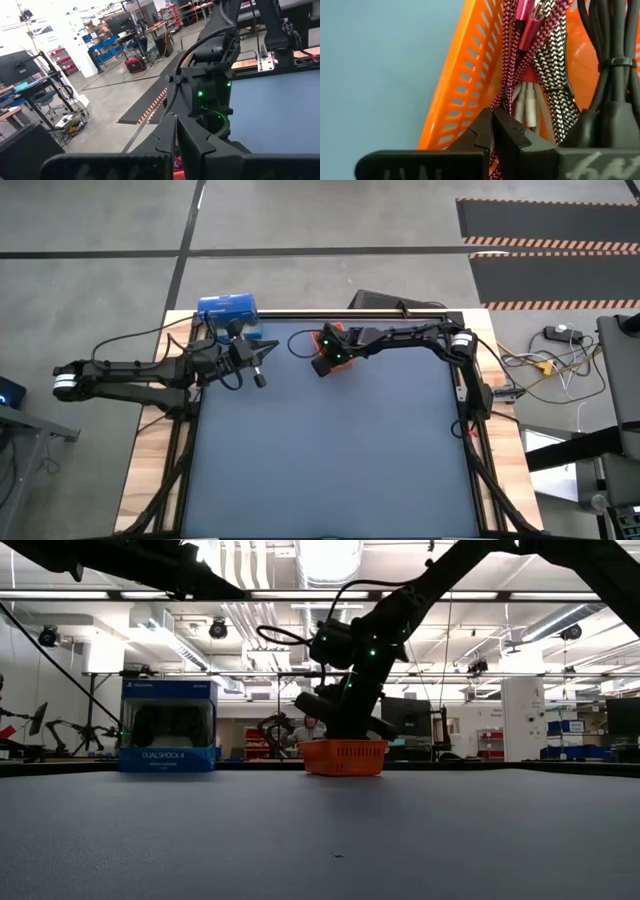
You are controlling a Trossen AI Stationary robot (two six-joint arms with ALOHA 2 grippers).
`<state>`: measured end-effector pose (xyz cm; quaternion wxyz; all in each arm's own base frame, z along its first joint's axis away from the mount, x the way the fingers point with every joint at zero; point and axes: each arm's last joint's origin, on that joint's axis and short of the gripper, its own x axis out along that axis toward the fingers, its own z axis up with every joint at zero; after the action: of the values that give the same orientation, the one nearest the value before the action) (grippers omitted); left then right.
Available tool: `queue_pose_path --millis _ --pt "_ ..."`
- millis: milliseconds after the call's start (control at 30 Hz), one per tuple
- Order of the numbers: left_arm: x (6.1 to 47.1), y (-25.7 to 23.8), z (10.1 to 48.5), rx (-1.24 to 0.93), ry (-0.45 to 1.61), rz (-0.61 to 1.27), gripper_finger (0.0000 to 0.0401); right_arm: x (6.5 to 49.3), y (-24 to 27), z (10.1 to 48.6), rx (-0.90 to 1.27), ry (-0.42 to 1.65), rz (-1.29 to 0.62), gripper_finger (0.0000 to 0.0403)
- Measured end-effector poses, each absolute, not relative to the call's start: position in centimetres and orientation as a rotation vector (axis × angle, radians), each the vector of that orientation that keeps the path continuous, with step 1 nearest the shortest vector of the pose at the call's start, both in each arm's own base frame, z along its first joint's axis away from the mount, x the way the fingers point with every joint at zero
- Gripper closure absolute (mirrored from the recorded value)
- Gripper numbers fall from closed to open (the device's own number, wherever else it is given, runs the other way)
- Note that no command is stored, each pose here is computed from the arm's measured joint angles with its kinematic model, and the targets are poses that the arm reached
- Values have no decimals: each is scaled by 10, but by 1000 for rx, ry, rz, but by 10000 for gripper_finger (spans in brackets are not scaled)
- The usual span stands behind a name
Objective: Pick and place USB-C Cables
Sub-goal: Put the black pink charger cable into the orange bin, then adjust the orange bin
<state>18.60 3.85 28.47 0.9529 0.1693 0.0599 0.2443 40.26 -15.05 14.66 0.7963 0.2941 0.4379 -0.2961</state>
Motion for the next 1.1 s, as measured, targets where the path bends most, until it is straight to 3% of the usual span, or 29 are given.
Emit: queue_pose_path --millis 533,900,1100 --pt "186 39 285 344 123 496 400 400 -149 176 609 879 -617 394" --pt "186 39 284 345 130 495 400 382 -143 217 550 878 -592 394" --pt "186 39 283 345 141 493 400 359 -140 234 459 975 -736 394"
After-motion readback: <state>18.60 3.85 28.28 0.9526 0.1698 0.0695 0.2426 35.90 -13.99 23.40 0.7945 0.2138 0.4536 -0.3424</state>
